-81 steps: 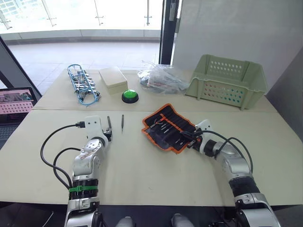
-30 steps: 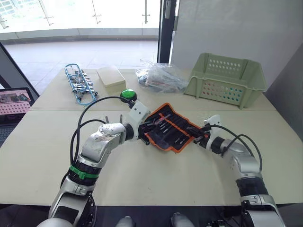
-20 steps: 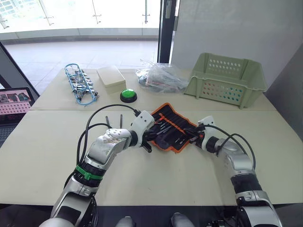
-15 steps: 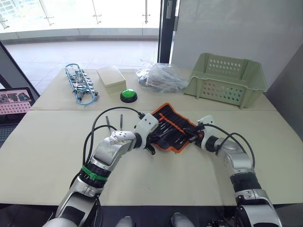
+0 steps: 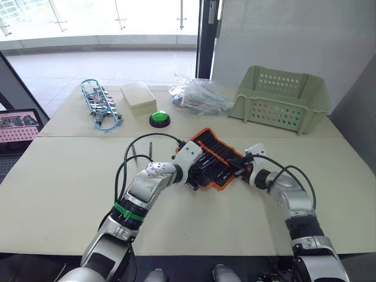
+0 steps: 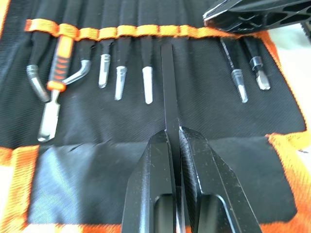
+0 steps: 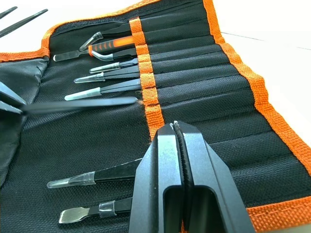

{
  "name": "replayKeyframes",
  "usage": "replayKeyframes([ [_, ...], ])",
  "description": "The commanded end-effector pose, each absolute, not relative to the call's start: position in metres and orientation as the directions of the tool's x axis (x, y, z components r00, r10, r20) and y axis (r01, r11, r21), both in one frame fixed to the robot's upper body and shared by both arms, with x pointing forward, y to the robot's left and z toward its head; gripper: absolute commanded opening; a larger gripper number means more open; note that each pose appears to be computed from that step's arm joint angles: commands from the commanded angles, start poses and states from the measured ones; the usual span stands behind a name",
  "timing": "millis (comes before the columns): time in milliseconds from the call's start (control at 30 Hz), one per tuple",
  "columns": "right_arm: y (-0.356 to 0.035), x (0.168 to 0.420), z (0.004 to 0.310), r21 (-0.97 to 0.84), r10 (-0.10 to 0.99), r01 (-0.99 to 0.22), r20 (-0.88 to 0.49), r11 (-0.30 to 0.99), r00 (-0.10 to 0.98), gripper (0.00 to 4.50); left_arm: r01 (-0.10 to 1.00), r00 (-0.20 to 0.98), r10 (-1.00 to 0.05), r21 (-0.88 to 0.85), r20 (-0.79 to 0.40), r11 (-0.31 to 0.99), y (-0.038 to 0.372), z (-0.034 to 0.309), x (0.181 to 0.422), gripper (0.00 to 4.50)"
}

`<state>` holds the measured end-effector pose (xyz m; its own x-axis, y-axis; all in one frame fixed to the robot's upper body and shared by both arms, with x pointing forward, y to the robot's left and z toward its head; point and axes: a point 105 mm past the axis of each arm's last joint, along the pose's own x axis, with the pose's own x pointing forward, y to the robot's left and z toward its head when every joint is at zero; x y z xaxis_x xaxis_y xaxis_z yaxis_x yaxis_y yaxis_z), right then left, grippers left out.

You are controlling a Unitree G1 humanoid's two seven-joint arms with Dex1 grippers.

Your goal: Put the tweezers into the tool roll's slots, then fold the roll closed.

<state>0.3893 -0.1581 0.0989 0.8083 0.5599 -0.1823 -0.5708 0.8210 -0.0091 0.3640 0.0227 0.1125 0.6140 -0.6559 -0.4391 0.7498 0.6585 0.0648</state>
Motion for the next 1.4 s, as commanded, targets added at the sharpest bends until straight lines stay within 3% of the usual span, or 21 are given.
replayKeyframes([
  [33,-0.158,0.386,0.09,0.002,0.554,-0.567,-0.211,0.824,0.805,0.0,0.757,0.622,-0.675,0.085,-0.396,0.648,0.017,0.124,0.37,0.04],
  [533,-0.157,0.382,0.086,0.002,0.55,-0.563,-0.217,0.826,0.807,0.0,0.783,0.584,-0.719,0.028,-0.376,0.621,-0.01,0.123,0.383,0.04],
  [833,-0.153,0.387,0.085,0.01,0.548,-0.559,-0.212,0.829,0.809,0.0,0.797,0.583,-0.725,0.087,-0.368,0.597,-0.041,0.119,0.398,0.04],
  [1367,-0.146,0.387,0.082,0.031,0.558,-0.564,-0.204,0.825,0.805,0.0,0.791,0.595,-0.741,0.062,-0.31,0.609,-0.046,0.115,0.402,0.04],
  [1400,-0.146,0.387,0.08,0.032,0.555,-0.562,-0.209,0.827,0.805,0.0,0.794,0.596,-0.743,0.092,-0.305,0.6,-0.04,0.12,0.401,0.8],
])
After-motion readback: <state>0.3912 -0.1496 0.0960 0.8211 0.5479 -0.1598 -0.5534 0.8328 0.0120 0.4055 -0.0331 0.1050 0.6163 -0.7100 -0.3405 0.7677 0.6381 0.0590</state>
